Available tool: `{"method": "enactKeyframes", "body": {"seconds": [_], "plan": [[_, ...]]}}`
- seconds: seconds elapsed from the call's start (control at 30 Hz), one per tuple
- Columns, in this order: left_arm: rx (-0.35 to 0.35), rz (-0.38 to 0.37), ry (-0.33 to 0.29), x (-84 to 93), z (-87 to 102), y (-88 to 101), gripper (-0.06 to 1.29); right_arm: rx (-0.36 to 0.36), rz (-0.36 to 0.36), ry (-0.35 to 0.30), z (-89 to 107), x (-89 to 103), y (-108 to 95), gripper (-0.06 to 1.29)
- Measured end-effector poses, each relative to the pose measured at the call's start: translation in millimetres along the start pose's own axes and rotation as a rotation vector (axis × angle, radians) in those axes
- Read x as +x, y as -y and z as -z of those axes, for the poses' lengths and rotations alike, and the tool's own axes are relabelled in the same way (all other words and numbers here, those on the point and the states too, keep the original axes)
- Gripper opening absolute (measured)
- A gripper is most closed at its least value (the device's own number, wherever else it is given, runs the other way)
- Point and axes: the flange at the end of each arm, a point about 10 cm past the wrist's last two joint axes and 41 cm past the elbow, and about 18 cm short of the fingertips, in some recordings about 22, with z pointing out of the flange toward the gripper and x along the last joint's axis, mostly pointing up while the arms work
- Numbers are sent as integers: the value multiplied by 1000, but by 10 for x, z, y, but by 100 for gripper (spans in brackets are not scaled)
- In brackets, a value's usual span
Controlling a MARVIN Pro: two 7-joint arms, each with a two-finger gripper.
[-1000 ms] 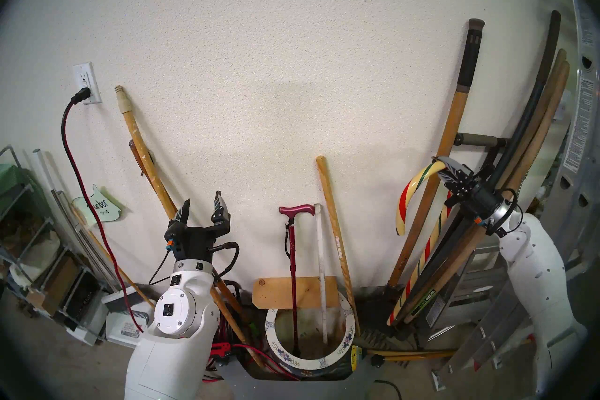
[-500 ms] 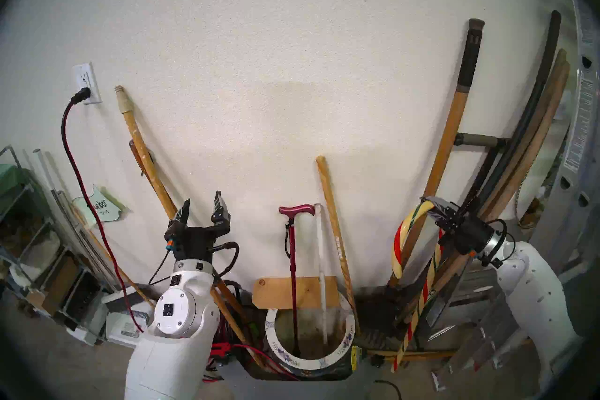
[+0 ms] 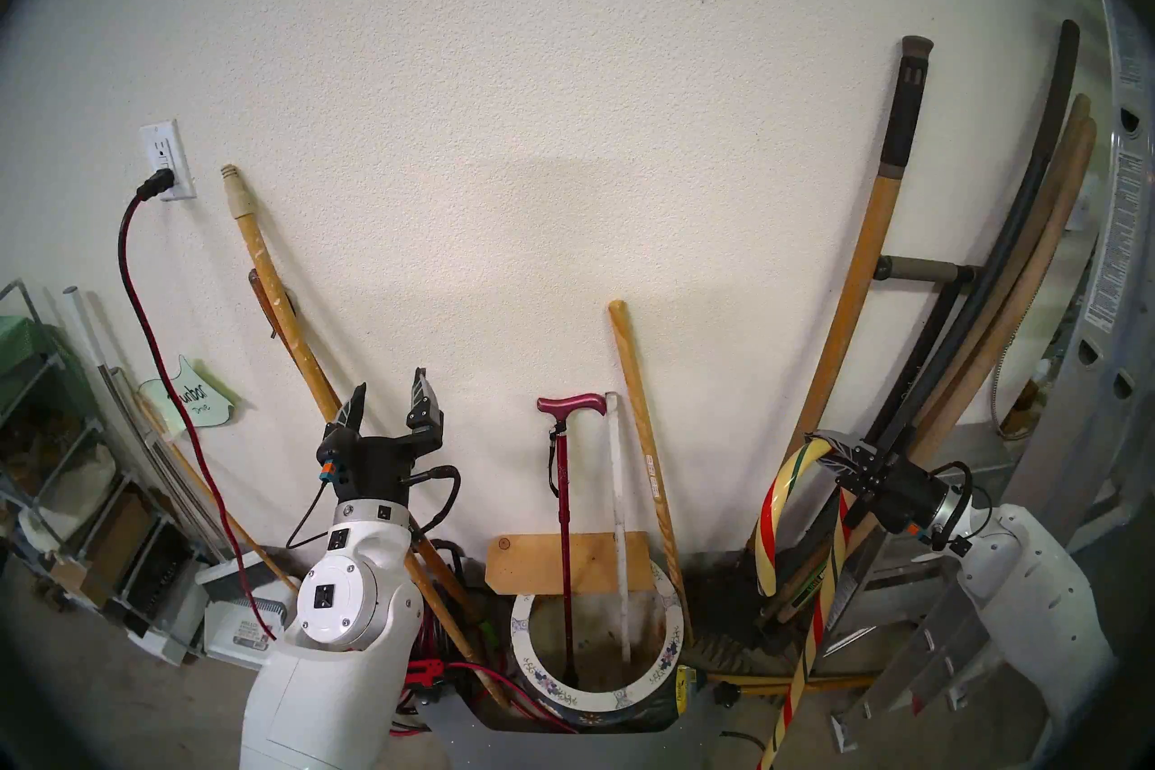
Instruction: Take wooden sticks or brooms out of the pot
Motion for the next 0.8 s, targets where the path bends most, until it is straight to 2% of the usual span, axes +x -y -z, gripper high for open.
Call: {"method": "enactKeyframes", "body": {"seconds": [0.27, 0.3, 0.57, 0.67, 0.8], "plan": [[0, 0, 0, 0, 0, 0, 123, 52, -69, 107, 55, -72, -66, 8], [0, 0, 0, 0, 0, 0, 123, 68, -93, 133, 58, -85, -84, 8], [0, 0, 0, 0, 0, 0, 123, 124, -198, 223, 55, -154, -111, 8], [0, 0, 0, 0, 0, 0, 123, 162, -237, 280, 32, -215, -111, 8], [0, 0, 0, 0, 0, 0, 123, 164, -260, 334, 7, -281, -135, 8]]}}
